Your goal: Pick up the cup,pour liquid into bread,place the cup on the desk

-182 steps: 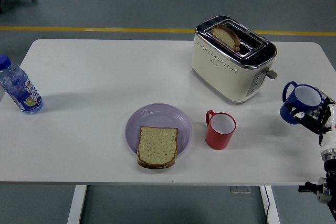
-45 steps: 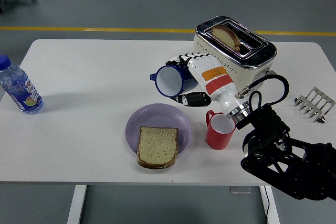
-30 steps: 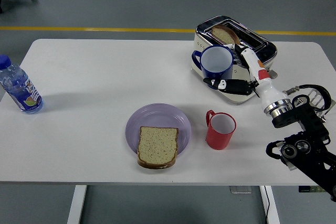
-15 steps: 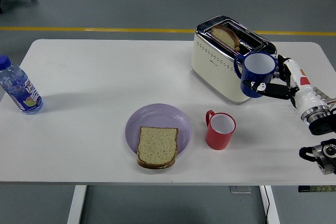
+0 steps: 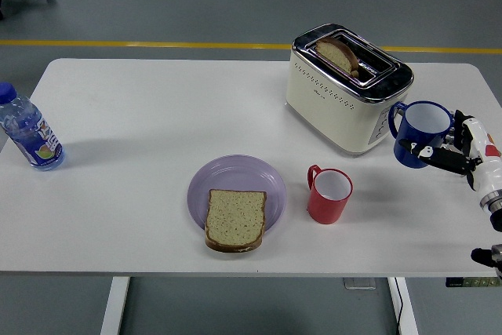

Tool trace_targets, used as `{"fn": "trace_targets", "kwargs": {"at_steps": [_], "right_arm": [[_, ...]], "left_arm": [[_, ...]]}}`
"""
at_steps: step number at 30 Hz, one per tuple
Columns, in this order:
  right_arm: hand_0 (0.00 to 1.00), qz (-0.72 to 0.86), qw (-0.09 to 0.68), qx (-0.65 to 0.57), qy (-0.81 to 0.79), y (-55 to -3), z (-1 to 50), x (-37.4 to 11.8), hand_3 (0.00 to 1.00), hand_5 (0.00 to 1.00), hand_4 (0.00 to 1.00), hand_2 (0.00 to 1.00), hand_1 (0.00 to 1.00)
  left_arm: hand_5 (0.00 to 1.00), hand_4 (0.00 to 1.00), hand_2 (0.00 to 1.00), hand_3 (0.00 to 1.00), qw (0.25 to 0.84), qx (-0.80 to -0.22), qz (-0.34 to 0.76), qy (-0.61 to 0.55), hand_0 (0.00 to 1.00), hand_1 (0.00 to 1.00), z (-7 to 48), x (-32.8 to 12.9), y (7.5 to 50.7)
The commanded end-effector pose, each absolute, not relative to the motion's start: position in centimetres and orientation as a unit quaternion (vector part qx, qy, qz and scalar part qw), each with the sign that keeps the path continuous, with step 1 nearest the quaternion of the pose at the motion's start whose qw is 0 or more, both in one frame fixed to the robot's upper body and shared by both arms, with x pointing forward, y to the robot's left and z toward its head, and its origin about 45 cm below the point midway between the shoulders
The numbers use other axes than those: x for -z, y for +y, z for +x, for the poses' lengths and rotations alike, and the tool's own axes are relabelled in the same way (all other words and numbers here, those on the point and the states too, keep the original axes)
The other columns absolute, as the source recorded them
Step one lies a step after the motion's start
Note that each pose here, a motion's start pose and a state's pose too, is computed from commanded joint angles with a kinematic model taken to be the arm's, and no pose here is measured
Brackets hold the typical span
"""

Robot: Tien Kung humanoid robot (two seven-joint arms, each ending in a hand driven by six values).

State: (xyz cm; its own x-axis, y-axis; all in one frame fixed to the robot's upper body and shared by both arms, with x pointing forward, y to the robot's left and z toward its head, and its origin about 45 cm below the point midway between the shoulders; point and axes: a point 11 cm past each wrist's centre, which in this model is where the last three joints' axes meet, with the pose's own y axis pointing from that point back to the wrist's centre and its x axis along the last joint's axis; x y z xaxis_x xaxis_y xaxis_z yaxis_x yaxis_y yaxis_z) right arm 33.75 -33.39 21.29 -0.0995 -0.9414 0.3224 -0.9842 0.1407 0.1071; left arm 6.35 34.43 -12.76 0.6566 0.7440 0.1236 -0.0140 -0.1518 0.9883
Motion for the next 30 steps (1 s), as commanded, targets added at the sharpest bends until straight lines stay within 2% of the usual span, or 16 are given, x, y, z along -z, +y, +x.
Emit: {"fn": "trace_targets", "kwargs": {"at_steps": [15, 30], "right_arm": [[0.511, 0.622, 0.145, -0.013, -0.769, -34.2, 32.5, -16.7, 0.563, 0.002, 0.679, 0.529, 0.408], [0.511, 0.605, 0.147, -0.014, -0.783, -34.1, 31.2, -12.6, 0.562, 0.002, 0.681, 0.528, 0.407]], "left_arm": [[0.998, 0.394, 0.737, 0.627, 0.596, -0.317, 0.689, 0.263, 0.668, 0.734, 6.4, 12.8, 34.3], [0.998, 0.393, 0.737, 0.628, 0.598, -0.310, 0.691, 0.264, 0.668, 0.735, 5.9, 12.9, 34.2]]}}
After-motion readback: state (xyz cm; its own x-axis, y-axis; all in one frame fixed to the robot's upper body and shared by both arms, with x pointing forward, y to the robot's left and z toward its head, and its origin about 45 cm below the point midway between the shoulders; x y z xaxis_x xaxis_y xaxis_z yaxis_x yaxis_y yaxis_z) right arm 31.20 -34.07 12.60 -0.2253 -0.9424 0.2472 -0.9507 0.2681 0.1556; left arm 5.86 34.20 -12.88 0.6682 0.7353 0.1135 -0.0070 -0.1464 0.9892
